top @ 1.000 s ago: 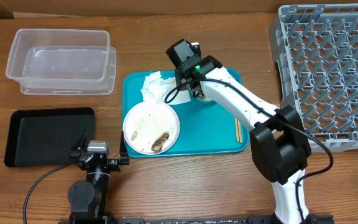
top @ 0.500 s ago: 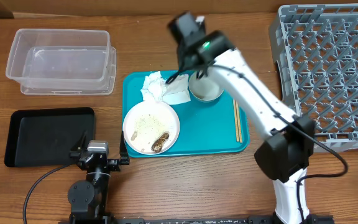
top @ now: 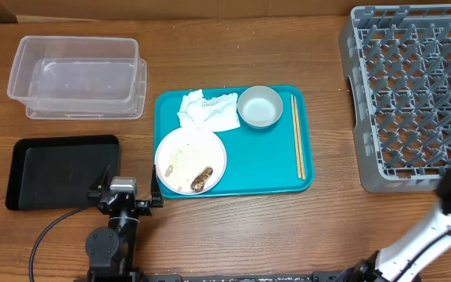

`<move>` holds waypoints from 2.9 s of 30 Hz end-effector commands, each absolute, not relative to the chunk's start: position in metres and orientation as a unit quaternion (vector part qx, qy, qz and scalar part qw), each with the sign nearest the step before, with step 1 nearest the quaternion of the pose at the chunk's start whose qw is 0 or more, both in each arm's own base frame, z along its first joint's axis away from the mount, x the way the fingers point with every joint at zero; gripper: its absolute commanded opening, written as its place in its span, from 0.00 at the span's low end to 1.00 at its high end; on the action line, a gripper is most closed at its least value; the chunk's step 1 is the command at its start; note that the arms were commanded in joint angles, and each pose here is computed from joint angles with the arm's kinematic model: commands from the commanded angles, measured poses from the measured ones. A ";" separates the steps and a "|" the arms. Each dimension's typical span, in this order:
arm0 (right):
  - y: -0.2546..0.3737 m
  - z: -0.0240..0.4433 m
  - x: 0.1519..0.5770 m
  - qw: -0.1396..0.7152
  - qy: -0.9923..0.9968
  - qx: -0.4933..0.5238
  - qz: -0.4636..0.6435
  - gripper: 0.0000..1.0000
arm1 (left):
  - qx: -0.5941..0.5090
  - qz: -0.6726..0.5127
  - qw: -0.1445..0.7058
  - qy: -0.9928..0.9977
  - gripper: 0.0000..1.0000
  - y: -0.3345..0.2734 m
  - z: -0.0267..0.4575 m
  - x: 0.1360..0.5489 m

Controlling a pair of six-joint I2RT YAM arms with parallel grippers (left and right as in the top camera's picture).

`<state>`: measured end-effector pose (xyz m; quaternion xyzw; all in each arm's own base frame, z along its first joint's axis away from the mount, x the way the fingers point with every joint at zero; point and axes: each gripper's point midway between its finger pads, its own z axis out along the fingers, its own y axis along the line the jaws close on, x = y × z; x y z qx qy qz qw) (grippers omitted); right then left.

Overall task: Sort waste into correct bins and load items into the dishwasher
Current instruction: 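Grasp the white cup with the right gripper and lift it, then carry the white cup to the dish rack and release it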

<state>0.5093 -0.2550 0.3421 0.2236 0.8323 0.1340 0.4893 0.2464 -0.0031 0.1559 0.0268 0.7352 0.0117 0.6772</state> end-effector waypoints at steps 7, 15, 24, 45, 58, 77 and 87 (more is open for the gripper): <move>-0.325 0.271 0.503 0.522 0.775 0.144 0.327 0.04 | 0.028 0.016 0.679 0.734 1.00 -0.002 0.156 0.246; -0.341 0.208 0.539 0.527 0.756 0.150 0.359 0.04 | 0.028 0.016 0.679 0.734 1.00 -0.002 0.156 0.246; -0.348 0.161 0.555 0.511 0.757 0.190 0.361 0.04 | 0.028 0.016 0.679 0.734 1.00 -0.002 0.156 0.246; -0.379 0.125 0.519 0.441 0.759 0.313 0.363 0.05 | 0.028 0.016 0.679 0.734 1.00 -0.002 0.156 0.246; -0.362 0.137 0.505 0.401 0.742 0.334 0.420 0.05 | 0.028 0.016 0.679 0.734 1.00 -0.002 0.156 0.246; -0.379 0.268 0.469 0.452 0.745 0.417 0.259 0.15 | 0.028 0.016 0.679 0.734 1.00 -0.002 0.156 0.246; -0.377 0.257 0.480 0.445 0.757 0.434 0.205 0.33 | 0.028 0.016 0.679 0.734 1.00 -0.002 0.156 0.246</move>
